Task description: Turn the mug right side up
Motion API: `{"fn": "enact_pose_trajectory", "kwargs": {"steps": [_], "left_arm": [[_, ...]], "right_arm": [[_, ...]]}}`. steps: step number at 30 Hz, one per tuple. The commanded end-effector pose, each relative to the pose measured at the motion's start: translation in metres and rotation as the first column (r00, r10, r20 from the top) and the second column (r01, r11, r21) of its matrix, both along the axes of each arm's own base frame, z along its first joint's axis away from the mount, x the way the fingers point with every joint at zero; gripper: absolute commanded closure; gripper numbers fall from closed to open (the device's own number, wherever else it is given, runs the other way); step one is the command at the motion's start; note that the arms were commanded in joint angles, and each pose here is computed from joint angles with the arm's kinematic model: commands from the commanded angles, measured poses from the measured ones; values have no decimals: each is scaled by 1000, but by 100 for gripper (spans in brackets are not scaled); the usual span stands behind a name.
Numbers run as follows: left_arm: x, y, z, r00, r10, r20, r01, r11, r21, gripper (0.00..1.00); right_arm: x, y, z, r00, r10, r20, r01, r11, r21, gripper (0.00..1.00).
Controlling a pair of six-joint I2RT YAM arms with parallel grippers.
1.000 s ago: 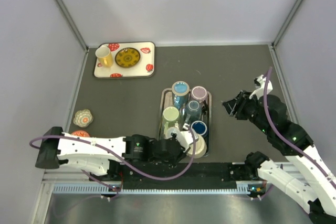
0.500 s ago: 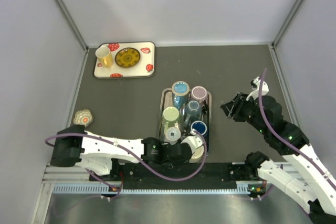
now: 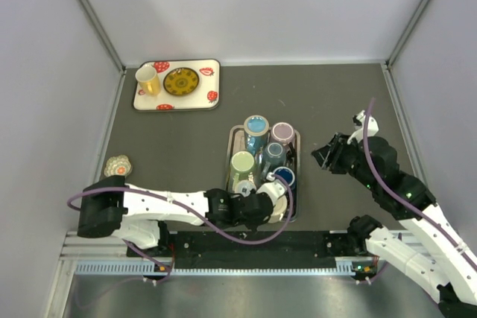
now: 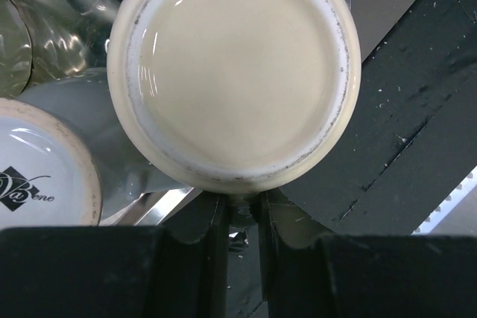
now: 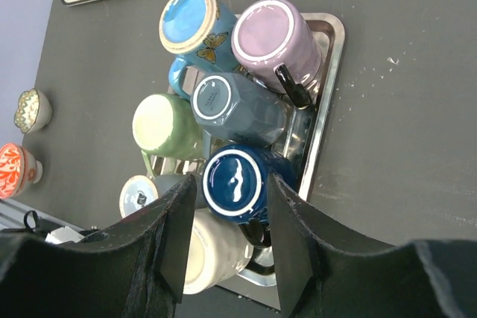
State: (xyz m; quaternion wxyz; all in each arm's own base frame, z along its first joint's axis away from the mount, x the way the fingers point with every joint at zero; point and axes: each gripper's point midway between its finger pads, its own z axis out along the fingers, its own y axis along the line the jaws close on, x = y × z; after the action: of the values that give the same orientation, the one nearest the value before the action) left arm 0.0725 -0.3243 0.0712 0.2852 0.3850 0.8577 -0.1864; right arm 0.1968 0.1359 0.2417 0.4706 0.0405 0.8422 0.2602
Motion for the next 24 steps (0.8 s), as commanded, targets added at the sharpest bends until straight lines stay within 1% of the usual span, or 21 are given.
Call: {"fn": "enact_pose_trajectory", "kwargs": {"steps": [1, 11, 18, 23, 24], "left_arm": [[14, -26, 22, 999, 48, 21, -45, 991, -126, 100], [28, -19, 16, 995, 99, 16, -96, 989, -116, 100], [25, -18, 20, 996, 90, 3, -89, 989, -120, 99], [21, -12, 25, 996, 87, -12, -88, 989, -118, 90], [21, -11, 26, 996, 90, -15, -91, 989, -119, 86]], "right_arm": [[2, 5, 4, 1000, 11, 20, -11, 1000, 25, 57], [4, 8, -2, 1000, 19, 6, -19, 1000, 22, 57], [3, 9, -3, 1000, 22, 3, -22, 1000, 20, 57], [4, 9, -1, 1000, 24, 10, -24, 1000, 19, 57], [4, 9, 0, 1000, 24, 11, -24, 1000, 20, 57]]}}
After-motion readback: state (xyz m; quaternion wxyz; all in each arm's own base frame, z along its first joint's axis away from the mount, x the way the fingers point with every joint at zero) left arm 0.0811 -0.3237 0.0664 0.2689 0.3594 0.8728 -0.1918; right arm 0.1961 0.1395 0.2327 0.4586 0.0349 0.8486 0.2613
